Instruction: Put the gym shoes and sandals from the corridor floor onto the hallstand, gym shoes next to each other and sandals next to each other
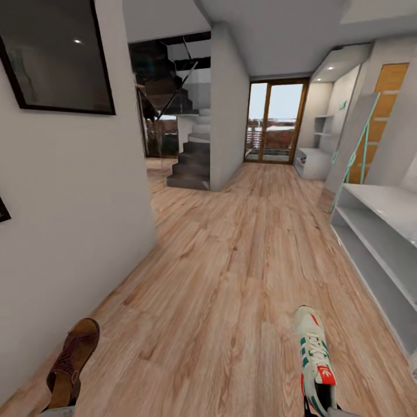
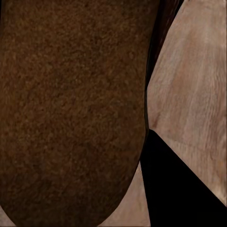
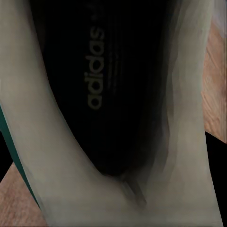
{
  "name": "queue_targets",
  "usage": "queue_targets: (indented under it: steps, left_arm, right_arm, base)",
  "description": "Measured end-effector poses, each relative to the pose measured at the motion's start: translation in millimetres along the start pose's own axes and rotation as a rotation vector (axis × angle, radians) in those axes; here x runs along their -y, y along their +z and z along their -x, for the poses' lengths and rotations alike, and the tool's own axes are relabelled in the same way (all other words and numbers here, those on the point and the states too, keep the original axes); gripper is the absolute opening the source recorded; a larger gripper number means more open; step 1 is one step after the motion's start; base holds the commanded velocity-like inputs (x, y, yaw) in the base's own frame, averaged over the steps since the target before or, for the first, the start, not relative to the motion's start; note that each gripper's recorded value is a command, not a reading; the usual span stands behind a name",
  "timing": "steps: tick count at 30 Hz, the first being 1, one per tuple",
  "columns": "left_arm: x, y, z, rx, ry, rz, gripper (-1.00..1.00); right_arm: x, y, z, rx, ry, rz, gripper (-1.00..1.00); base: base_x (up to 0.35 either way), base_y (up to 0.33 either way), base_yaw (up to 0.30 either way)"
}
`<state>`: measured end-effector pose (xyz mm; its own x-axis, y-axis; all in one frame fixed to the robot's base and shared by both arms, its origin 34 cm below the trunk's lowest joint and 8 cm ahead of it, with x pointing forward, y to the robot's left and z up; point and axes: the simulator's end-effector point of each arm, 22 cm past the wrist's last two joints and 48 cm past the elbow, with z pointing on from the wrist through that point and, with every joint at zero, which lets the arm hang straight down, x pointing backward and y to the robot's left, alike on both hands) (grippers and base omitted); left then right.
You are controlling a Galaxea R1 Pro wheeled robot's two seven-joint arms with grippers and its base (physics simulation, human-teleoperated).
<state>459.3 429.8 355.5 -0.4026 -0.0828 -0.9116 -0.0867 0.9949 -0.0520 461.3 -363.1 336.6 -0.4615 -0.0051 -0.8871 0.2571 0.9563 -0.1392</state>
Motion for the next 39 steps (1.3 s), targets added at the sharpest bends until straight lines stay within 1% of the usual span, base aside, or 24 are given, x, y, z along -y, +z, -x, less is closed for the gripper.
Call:
queue_targets:
  steps: [8,11,22,33,39]
  left_arm:
    - [4.0,0.1,-3.7,-0.006,-0.008,-0.001,-1.00]
    - [10.2,0.4,-7.0,-0.010,-0.014,-0.007,-1.00]
    - [10.0,-0.2,-12.8,-0.023,-0.017,-0.003,-1.00]
    - [5.8,-1.6,-18.8,-0.037,-0.022,0.008,-1.00]
    - [-0.5,-2.5,-20.6,-0.044,-0.020,0.019,-1.00]
  right_arm:
    - [-0.6,-0.2,-1.9,-0.004,-0.001,0.001,-1.00]
    - [-2.3,-0.7,-3.8,-0.009,0.000,0.004,-1.00]
    - [-2.9,-1.4,-9.9,-0.022,-0.004,0.005,-1.00]
    - [-3.9,-2.4,-17.0,-0.038,-0.008,0.007,-1.00]
    - [-3.8,-2.8,-21.1,-0.047,-0.011,0.007,-1.00]
  base:
    - [0.318,-0.098,-0.260]
    - [0.318,-0.090,-0.214]
    - [0.321,-0.067,-0.188]
    - [0.335,-0.003,-0.107]
    - [0.337,0.000,-0.052]
